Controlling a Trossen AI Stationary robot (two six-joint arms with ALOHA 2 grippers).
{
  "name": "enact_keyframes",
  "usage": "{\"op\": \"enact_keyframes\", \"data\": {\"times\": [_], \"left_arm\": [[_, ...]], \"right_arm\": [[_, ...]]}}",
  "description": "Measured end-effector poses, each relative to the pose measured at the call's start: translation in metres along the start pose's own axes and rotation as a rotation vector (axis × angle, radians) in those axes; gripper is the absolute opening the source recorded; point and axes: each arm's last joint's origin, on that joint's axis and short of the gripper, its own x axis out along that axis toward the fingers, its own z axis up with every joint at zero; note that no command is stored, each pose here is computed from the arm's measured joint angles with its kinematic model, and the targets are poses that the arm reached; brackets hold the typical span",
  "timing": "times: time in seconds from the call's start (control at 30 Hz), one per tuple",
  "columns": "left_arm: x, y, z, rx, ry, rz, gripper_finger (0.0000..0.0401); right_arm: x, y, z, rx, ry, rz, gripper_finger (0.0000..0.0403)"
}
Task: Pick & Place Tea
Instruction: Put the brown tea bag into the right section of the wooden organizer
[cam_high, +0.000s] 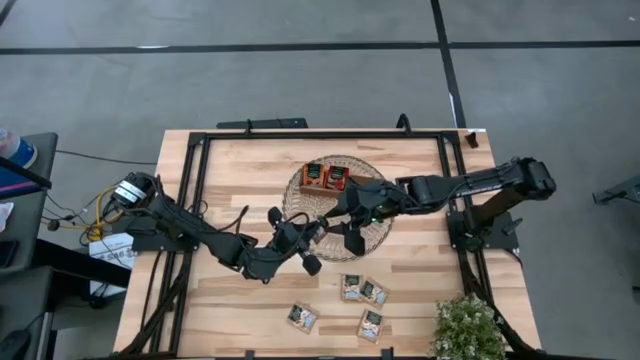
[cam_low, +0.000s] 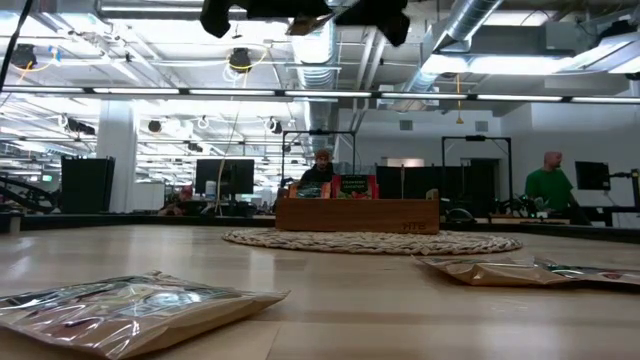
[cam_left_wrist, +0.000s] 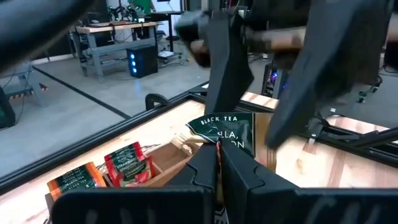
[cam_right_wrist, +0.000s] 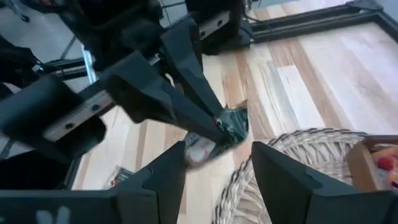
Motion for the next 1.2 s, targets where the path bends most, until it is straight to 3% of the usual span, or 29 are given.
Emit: {"op": "enact_keyframes", "data": {"times": [0.27,0.33,0.47,0.8,1.0,1.2], "left_arm": [[0.0,0.0,0.0,0.001,0.001,-0.008,0.0001],[0.0,0.0,0.0,-0.001,0.0,-0.008,0.0001],[0.0,0.0,0.0,0.0,0.0,-0.011,0.0001],[-0.003,-0.003,0.005,0.04,-0.025,-0.03,0.0016],[-0.012,-0.008,0.015,0.079,-0.068,-0.033,0.0081],[-0.028,-0.019,0.036,0.202,-0.066,0.092,0.015]], "right_arm": [[0.006,-0.008,0.0,0.003,0.001,-0.011,0.0157],[0.006,-0.008,0.0,-0.012,0.001,-0.011,0.0126],[0.006,-0.007,-0.001,-0.049,0.009,0.017,0.002],[0.003,-0.006,-0.002,-0.045,0.027,0.014,0.0001],[0.002,0.0,-0.006,-0.054,0.058,0.025,0.0],[0.002,0.002,-0.013,-0.056,0.121,0.02,0.0]]}}
